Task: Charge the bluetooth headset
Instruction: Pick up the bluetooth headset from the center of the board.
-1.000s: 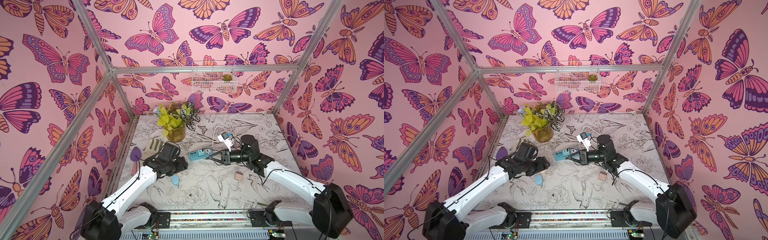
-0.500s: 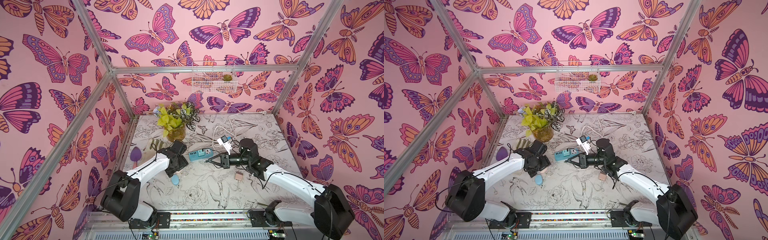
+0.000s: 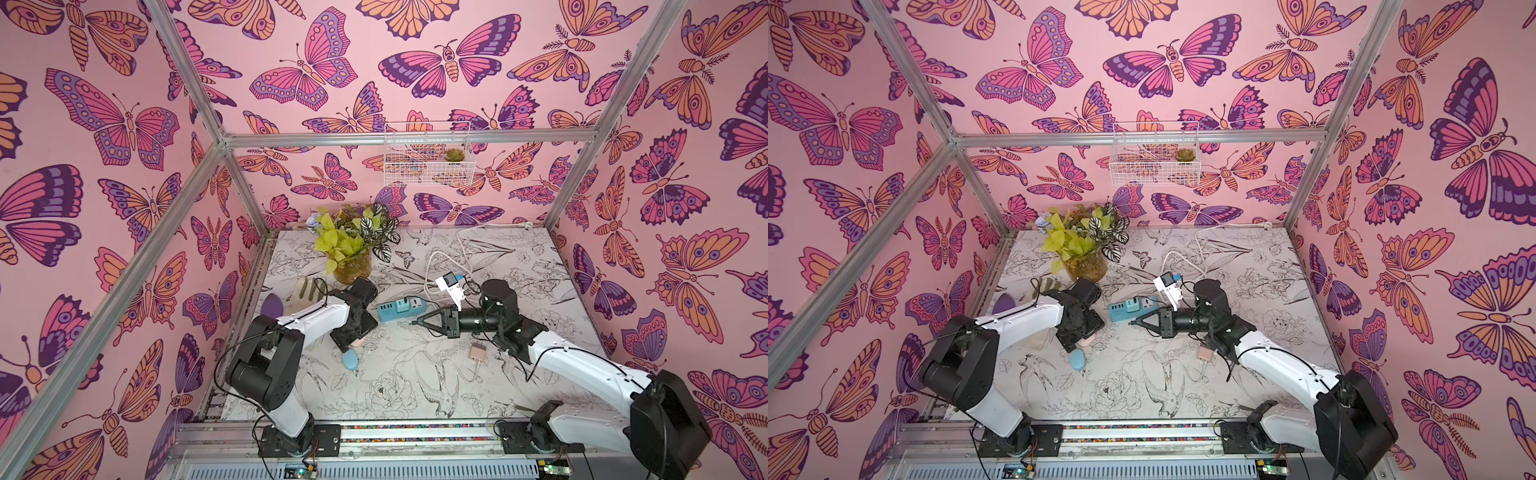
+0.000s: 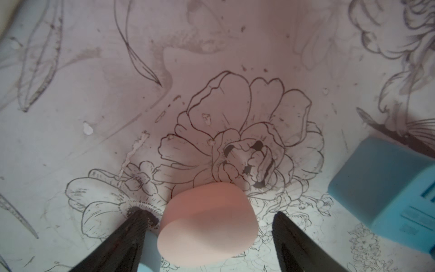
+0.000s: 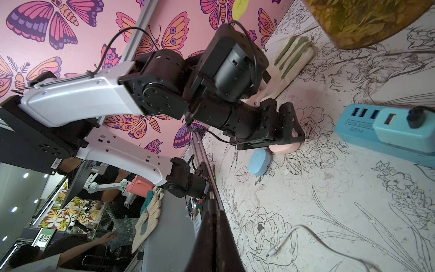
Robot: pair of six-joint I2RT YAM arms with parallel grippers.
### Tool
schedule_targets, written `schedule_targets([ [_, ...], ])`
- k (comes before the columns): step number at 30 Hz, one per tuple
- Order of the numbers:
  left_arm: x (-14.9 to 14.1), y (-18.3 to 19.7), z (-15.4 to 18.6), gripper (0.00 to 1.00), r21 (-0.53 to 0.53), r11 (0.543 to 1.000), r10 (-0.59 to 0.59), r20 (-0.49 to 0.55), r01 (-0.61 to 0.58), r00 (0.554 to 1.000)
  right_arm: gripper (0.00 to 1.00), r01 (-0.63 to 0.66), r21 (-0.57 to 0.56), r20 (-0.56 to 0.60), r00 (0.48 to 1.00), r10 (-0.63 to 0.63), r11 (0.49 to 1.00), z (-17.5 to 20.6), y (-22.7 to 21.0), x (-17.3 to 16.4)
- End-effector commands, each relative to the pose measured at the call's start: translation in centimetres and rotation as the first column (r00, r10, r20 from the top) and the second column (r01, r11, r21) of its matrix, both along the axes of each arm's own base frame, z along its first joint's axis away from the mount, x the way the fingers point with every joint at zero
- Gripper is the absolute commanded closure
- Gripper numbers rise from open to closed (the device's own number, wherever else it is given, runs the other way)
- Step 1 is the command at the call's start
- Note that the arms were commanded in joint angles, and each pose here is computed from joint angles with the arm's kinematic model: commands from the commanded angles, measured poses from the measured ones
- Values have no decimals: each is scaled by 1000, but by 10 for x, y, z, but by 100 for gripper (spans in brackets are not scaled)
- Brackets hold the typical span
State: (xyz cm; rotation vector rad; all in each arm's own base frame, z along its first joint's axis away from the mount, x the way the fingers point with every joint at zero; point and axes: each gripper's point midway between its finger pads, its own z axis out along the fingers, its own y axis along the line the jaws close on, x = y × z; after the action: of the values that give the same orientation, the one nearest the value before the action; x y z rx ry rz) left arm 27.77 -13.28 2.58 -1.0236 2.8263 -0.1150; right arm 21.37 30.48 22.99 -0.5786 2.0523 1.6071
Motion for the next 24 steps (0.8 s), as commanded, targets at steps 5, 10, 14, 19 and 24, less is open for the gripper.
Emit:
schedule_targets([
  [5, 3, 4, -9, 23, 26, 999, 30, -27, -29, 999, 100, -3, 20, 26, 1000, 2, 1000, 9, 1, -3],
  [10, 4, 1, -14, 37, 18, 1000, 22, -40, -22, 999, 100, -4, 15, 23, 1000, 4, 1000, 8, 2, -2],
  [14, 7, -1, -11, 52, -1, 1000, 14, -26, -14, 1000, 100, 7, -5, 17, 1000, -7, 1000, 2, 1, 0],
  [19, 14, -3, 5, 63, -43, 999, 6, 24, -5, 1000, 100, 18, -27, 15, 1000, -18, 999, -3, 1, 3],
  [24, 22, -10, 37, 71, -112, 994, 1, 117, 13, 993, 100, 47, -60, 31, 998, -46, 997, -6, 0, 10],
])
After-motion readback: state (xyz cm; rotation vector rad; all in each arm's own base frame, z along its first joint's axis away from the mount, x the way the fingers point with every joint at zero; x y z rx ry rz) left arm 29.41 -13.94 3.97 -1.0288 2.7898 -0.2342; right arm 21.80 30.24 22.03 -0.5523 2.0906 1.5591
